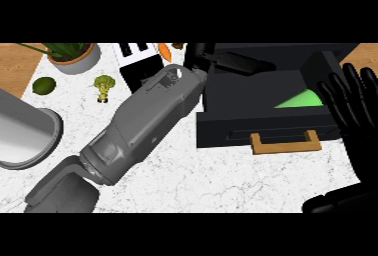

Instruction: Pick up the cup, place it into the drawer and close the drawer

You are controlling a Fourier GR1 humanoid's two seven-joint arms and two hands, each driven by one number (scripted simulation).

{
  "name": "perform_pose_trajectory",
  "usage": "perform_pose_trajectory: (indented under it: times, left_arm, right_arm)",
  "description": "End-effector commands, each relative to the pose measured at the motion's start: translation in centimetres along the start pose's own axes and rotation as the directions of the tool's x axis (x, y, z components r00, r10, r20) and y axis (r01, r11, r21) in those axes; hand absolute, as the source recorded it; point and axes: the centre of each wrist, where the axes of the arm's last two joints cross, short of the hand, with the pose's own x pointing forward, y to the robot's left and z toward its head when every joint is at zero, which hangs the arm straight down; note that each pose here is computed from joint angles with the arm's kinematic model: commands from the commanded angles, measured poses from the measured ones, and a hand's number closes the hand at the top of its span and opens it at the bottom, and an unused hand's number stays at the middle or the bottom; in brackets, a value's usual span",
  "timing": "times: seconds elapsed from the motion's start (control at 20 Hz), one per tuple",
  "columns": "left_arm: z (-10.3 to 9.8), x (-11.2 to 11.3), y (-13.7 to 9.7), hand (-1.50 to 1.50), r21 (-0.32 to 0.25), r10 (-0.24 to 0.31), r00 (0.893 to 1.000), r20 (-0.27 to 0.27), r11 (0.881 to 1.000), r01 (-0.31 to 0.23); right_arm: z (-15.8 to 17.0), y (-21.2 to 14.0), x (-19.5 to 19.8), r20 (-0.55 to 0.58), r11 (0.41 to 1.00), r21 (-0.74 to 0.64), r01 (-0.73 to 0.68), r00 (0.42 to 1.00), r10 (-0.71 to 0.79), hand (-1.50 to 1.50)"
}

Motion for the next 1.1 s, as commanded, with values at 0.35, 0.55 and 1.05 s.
perform_pose_trajectory:
  times: [0.35, 0.55, 1.05]
  left_arm:
    - [0.5, 1.1, 3.8, -1.5, 0.123, 0.134, 0.991, 0.027, 0.983, -0.137]
    - [3.8, -0.2, 7.6, -1.5, 0.175, 0.135, 0.991, 0.005, 0.975, -0.134]
    - [11.9, 1.1, 15.5, -1.5, 0.229, 0.157, 0.987, -0.036, 0.963, -0.145]
  right_arm:
    - [1.5, -0.7, 2.1, -0.013, 0.959, 0.175, -0.224, 0.973, 0.23, 1.5]
    - [2.8, -2.0, 3.1, -0.057, 0.94, 0.175, -0.292, 0.95, 0.306, 1.5]
    - [0.8, -1.1, 0.7, -0.164, 0.883, 0.229, -0.411, 0.878, 0.451, 1.5]
